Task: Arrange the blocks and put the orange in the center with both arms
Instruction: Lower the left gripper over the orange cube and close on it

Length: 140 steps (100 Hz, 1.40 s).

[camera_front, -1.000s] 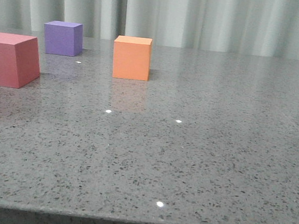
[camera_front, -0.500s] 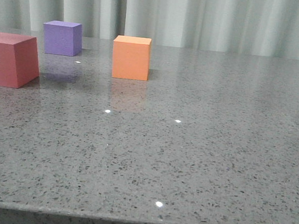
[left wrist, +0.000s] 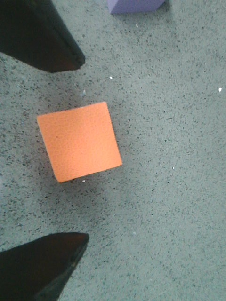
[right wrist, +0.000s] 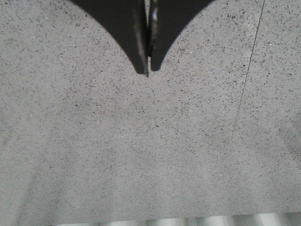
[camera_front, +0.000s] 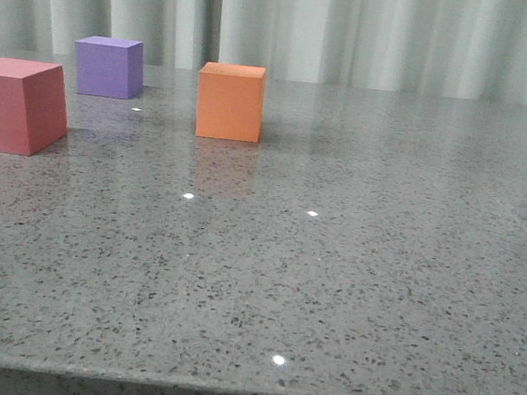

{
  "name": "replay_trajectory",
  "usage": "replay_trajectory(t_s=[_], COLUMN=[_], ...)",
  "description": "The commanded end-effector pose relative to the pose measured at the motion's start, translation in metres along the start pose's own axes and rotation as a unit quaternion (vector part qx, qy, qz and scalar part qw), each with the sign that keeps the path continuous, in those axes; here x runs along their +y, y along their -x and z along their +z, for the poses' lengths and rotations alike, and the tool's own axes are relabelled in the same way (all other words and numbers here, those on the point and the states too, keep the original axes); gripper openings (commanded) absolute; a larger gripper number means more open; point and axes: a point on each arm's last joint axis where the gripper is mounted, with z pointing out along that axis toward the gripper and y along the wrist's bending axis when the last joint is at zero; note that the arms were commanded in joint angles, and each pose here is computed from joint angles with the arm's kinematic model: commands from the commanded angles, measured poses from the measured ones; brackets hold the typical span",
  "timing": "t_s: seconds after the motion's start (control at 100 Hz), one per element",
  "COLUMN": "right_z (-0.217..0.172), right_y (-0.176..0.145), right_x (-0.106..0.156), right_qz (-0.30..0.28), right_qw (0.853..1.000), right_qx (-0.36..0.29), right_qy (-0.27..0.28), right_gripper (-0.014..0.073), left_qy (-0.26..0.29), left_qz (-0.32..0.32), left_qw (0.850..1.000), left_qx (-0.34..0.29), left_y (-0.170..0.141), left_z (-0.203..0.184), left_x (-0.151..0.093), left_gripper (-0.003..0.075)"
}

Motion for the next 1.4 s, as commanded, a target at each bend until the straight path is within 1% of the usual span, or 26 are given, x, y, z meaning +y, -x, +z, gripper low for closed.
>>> replay_trajectory(t_s=[0.0,0.2,0.34,0.59,0.95,0.99,1.04,1.09,1.14,1.16,1.17,1.18,1.22,1.23,1.26,1.31,1.39], right_z=[-0.004,-0.004,-0.004,-0.004,-0.004,-0.004,-0.004,-0.004,-0.004,-0.004,-0.004,-0.004,-0.004,-0.004,-0.004,-0.004,-0.004], right_y=[0.014,0.014,0.014,0.014,0.014,0.014,0.014,0.014,0.014,0.014,0.014,0.014,0.014,0.014,0.014,0.014,0.014], right_x=[0.002,0.002,0.002,0.002,0.002,0.002,0.002,0.002,0.002,0.002,0.002,0.002,0.002,0.002,0.002,0.002,0.002], right_qz=[-0.007,-0.007,-0.007,-0.007,-0.007,-0.007,-0.007,-0.007,-0.007,-0.007,-0.007,-0.007,-0.007,-0.007,-0.007,-0.007,-0.007], right_qw=[0.999,0.999,0.999,0.999,0.999,0.999,0.999,0.999,0.999,0.999,0.999,0.999,0.999,0.999,0.999,0.999,0.999], right_qx=[-0.048,-0.048,-0.048,-0.048,-0.048,-0.048,-0.048,-0.048,-0.048,-0.048,-0.048,-0.048,-0.048,-0.048,-0.048,-0.048,-0.048], right_qy=[0.009,0.009,0.009,0.009,0.009,0.009,0.009,0.009,0.009,0.009,0.009,0.009,0.009,0.009,0.009,0.009,0.009], right_gripper=[-0.011,-0.011,-0.011,-0.011,-0.011,-0.011,-0.011,-0.011,-0.011,-0.011,-0.011,-0.011,-0.011,-0.011,-0.011,-0.011,-0.011], left_qy=[-0.016,-0.001,-0.003,0.017,0.028,0.028,0.028,0.028,0.028,0.028,0.028,0.028,0.028,0.028,0.028,0.03,0.038], left_qz=[-0.009,-0.018,-0.018,-0.028,-0.022,-0.022,-0.022,-0.022,-0.022,-0.022,-0.022,-0.022,-0.022,-0.022,-0.023,-0.021,-0.017], left_qw=[0.998,0.999,0.999,0.999,0.999,0.999,0.999,0.999,0.999,0.999,0.999,0.999,0.999,0.999,0.999,0.999,0.999], left_qx=[-0.056,-0.045,-0.046,-0.016,0.011,0.011,0.011,0.011,0.011,0.011,0.011,0.011,0.011,0.011,0.01,0.009,0.0], left_y=[0.018,0.014,0.014,0.006,-0.005,-0.005,-0.005,-0.005,-0.005,-0.005,-0.005,-0.005,-0.005,-0.005,-0.005,-0.004,0.001], left_z=[-0.025,-0.008,0.002,0.034,0.061,0.061,0.061,0.061,0.061,0.061,0.061,0.061,0.061,0.061,0.06,0.059,0.05], left_x=[-0.004,-0.004,-0.006,-0.002,-0.003,-0.003,-0.003,-0.003,-0.003,-0.003,-0.003,-0.003,-0.003,-0.003,-0.003,-0.002,0.0], left_gripper=[0.0639,0.0639,0.0639,0.0639,0.0635,0.0618,0.0575,0.0511,0.0421,0.0399,0.0365,0.0365,0.0296,0.0296,0.0259,0.0225,0.0209])
